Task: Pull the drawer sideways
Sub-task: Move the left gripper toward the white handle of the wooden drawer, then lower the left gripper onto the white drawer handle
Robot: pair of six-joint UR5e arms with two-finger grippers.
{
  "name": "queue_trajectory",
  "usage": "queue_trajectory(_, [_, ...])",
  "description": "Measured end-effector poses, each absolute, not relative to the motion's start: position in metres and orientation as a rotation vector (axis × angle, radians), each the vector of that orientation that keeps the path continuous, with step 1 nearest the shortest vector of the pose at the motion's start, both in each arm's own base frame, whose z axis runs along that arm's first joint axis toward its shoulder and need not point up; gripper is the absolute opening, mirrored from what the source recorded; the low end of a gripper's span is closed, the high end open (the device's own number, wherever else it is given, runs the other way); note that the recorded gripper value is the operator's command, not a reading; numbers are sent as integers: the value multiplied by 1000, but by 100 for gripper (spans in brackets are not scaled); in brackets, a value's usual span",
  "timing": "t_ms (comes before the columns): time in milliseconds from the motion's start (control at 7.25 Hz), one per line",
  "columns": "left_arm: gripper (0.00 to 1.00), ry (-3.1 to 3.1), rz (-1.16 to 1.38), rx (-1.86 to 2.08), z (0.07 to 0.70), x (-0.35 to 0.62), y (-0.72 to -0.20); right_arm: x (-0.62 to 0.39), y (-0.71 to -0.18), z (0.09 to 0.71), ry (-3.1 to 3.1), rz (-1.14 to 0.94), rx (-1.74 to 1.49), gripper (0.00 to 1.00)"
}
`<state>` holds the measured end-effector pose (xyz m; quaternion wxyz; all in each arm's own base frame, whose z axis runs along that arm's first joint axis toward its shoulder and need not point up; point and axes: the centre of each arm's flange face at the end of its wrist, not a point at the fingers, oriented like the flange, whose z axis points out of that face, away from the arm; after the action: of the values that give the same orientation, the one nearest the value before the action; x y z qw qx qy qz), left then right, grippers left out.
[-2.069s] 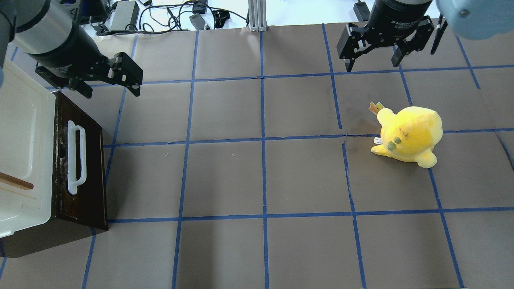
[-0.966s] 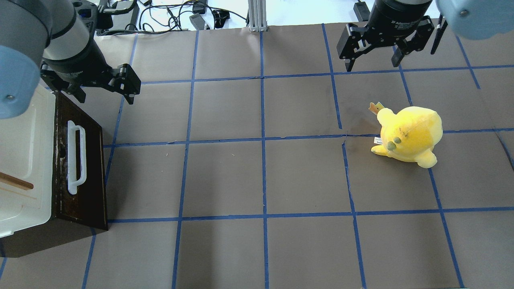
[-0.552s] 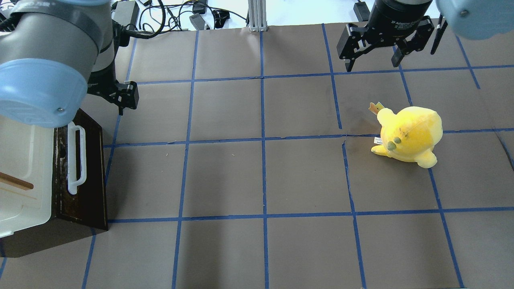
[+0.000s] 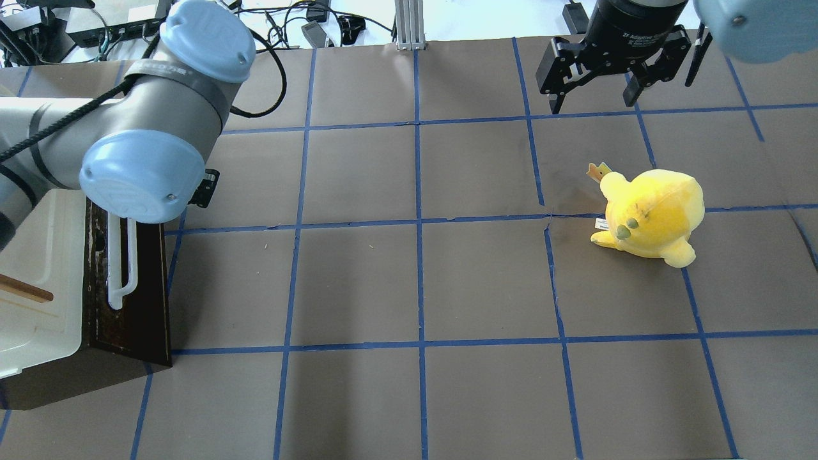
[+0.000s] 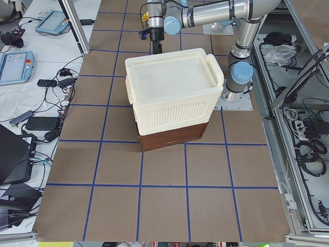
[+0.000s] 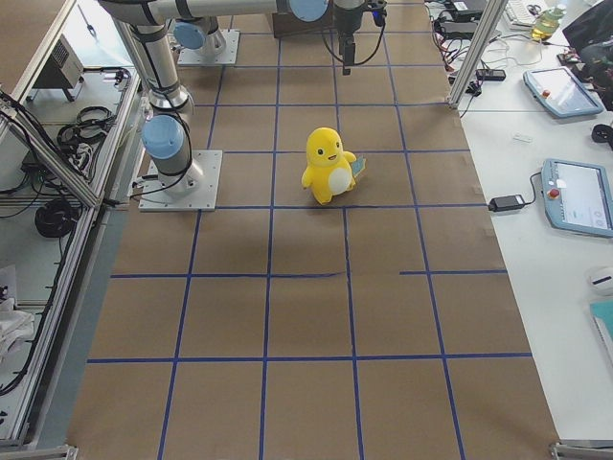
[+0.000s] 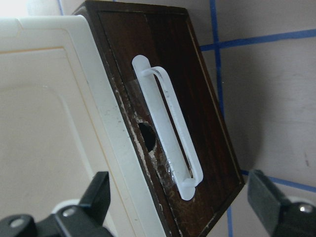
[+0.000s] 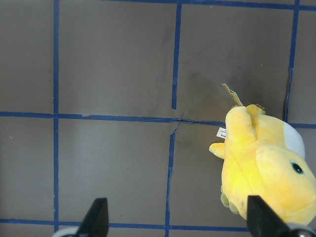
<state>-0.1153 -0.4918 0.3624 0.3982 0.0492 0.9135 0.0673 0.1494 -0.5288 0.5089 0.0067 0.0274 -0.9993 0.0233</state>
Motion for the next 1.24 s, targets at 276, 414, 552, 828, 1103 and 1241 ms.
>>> queue_trajectory(276, [94, 2203, 220, 133, 319, -116, -505, 149, -529, 509, -3126, 73, 86, 100])
queue_trajectory(414, [94, 2124, 235, 143, 299, -113, -505, 149, -529, 509, -3126, 73, 86, 100])
queue_trajectory(552, [94, 2069, 247, 156, 285, -110, -503, 149, -529, 509, -3126, 73, 86, 100])
queue_trajectory(828, [94, 2004, 253, 158, 264, -106, -502, 149, -529, 509, -3126, 73, 86, 100])
queue_trajectory(1103, [94, 1959, 270, 162, 246, -99, -503, 149, -529, 509, -3126, 73, 86, 100])
queue_trajectory(1241, [94, 1943, 281, 164, 241, -94, -504, 149, -529, 509, -3126, 73, 86, 100])
